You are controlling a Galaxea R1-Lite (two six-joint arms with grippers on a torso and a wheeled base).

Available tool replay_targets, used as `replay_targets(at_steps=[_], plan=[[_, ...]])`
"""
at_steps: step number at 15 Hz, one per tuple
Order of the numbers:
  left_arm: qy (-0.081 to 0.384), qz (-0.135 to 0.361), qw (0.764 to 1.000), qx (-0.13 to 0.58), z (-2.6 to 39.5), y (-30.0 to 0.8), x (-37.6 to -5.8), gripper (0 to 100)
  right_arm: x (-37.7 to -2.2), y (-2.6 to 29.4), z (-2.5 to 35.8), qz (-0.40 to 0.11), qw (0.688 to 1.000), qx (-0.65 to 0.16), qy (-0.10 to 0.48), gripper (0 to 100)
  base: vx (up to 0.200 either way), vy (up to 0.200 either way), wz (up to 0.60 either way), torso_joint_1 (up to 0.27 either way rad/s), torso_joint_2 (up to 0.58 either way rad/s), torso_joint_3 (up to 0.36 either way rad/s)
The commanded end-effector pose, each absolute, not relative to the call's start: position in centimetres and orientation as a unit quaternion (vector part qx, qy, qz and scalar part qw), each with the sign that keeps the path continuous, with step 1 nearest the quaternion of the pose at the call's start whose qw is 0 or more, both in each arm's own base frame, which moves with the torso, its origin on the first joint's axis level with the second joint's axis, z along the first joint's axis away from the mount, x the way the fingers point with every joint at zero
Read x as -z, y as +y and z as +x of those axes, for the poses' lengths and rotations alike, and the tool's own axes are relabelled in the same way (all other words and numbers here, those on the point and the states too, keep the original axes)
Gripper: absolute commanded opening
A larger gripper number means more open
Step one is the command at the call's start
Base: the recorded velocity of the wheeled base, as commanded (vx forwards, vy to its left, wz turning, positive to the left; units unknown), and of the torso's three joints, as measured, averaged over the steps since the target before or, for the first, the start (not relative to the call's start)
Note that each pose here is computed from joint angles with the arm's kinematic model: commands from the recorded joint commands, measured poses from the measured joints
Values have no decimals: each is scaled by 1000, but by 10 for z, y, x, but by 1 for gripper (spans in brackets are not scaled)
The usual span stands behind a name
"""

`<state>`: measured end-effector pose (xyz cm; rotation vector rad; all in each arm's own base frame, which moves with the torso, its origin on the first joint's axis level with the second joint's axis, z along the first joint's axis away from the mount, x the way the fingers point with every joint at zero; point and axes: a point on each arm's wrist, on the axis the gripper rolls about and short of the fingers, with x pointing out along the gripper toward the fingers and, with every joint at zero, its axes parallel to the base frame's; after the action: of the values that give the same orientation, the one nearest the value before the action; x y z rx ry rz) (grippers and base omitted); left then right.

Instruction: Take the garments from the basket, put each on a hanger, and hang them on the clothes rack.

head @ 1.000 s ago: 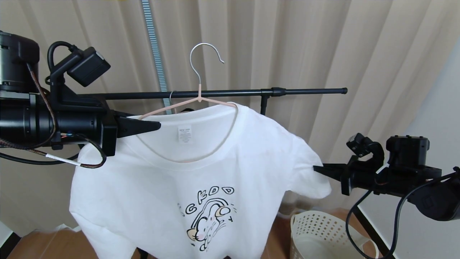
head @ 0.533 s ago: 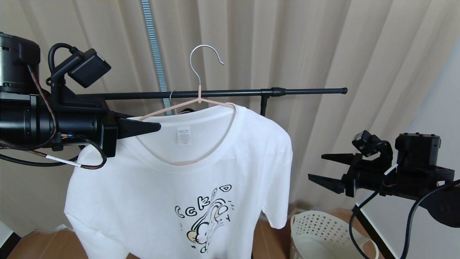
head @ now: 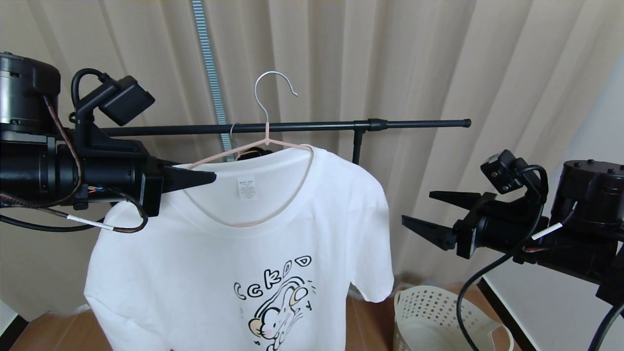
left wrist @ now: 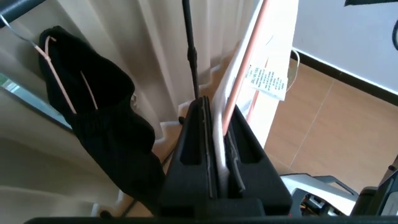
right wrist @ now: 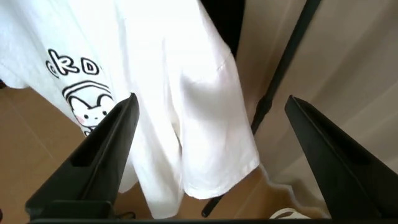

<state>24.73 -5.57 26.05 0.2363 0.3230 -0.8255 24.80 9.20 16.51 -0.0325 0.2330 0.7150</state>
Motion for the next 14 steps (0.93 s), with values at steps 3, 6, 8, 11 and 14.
replay_targets(at_steps=[3, 6, 8, 11, 14], plan=[[191, 106, 907, 361, 259, -63, -251, 0, -188, 114, 237, -1, 939, -335, 79, 100, 0, 0, 0, 0, 0, 0], [207, 82, 919, 325, 266, -72, -253, 0, -189, 114, 235, -2, 939, -333, 81, 100, 0, 0, 0, 0, 0, 0], [220, 82, 920, 315, 274, -78, -247, 0, -187, 115, 237, -3, 939, -332, 84, 100, 0, 0, 0, 0, 0, 0], [230, 78, 928, 283, 283, -89, -247, 0, -189, 114, 237, -3, 940, -332, 82, 100, 0, 0, 0, 0, 0, 0], [242, 60, 936, 249, 293, -98, -245, 0, -189, 114, 238, -3, 941, -329, 82, 100, 0, 0, 0, 0, 0, 0]])
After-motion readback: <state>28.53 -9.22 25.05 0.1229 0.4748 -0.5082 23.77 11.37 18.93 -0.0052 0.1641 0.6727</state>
